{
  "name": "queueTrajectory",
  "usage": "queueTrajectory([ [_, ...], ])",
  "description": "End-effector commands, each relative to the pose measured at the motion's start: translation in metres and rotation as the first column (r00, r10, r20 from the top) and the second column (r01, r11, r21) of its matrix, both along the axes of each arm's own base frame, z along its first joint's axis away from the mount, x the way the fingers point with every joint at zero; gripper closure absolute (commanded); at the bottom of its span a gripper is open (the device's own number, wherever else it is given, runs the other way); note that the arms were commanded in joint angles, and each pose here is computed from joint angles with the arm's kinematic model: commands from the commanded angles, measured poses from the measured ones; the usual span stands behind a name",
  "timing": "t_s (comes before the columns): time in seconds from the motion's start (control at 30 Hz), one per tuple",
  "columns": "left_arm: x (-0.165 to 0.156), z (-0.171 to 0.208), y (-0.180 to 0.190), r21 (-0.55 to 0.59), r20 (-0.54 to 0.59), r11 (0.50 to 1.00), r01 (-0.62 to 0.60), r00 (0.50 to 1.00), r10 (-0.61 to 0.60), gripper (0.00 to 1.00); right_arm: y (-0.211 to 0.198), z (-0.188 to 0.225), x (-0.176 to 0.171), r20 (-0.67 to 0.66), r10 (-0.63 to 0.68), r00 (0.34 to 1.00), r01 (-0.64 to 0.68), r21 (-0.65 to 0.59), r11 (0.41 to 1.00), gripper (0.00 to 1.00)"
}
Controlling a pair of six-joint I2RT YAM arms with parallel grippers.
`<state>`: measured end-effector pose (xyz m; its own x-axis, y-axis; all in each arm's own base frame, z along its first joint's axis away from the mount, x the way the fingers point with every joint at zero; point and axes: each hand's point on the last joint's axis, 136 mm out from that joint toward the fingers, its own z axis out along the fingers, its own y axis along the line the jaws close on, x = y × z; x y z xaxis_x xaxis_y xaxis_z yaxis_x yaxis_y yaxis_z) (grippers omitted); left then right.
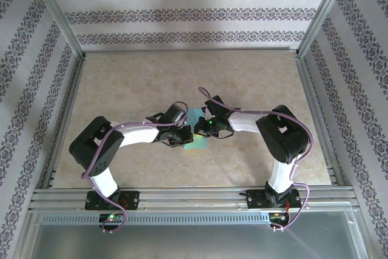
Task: Fold a paper plane with a square sheet of paper (pick it up from the middle)
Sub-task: Fold the triangle a second time at the center of the table.
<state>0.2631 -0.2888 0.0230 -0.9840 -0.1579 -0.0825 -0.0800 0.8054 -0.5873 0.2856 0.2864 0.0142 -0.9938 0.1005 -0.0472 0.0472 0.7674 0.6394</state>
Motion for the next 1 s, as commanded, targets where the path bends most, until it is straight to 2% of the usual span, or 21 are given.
queueTrajectory([
  [0.0, 0.003, -0.002, -0.01, -0.018, -0.003, 1.0, 0.0, 1.0, 0.0, 0.96, -0.02, -0.031, -0.013, -0.073, -0.039, 0.997, 0.033, -0.092, 0.995, 1.0],
  [0.2, -0.005, -0.017, 0.006, 0.053, -0.031, 0.998, -0.016, 0.999, 0.017, 0.97, -0.021, -0.031, -0.014, -0.075, -0.042, 0.996, 0.035, -0.093, 0.995, 1.0],
  [0.37, -0.026, -0.021, 0.031, 0.13, -0.061, 0.992, -0.011, 0.998, 0.019, 0.97, -0.024, -0.034, -0.014, -0.078, -0.049, 0.996, 0.041, -0.1, 0.994, 1.0],
  [0.57, -0.046, -0.009, 0.039, 0.1, -0.067, 0.995, 0.029, 0.997, -0.022, 0.97, -0.026, -0.032, -0.012, -0.073, -0.051, 0.996, 0.044, -0.096, 0.994, 1.0],
  [0.67, -0.032, 0.015, 0.03, 0.047, 0.0, 0.998, 0.033, 0.999, -0.033, 0.96, -0.022, -0.027, -0.011, -0.069, -0.047, 0.997, 0.042, -0.073, 0.996, 1.0],
  [0.8, -0.001, 0.045, 0.008, -0.038, 0.106, 0.999, 0.002, 0.994, 0.002, 0.96, -0.007, 0.0, 0.0, -0.025, -0.047, 0.999, 0.047, 0.019, 0.999, 0.99],
  [0.97, 0.026, 0.033, 0.018, 0.055, 0.125, 0.996, -0.073, 0.99, 0.066, 0.96, -0.004, 0.04, 0.014, 0.058, -0.082, 0.995, 0.076, 0.086, 0.993, 0.88],
])
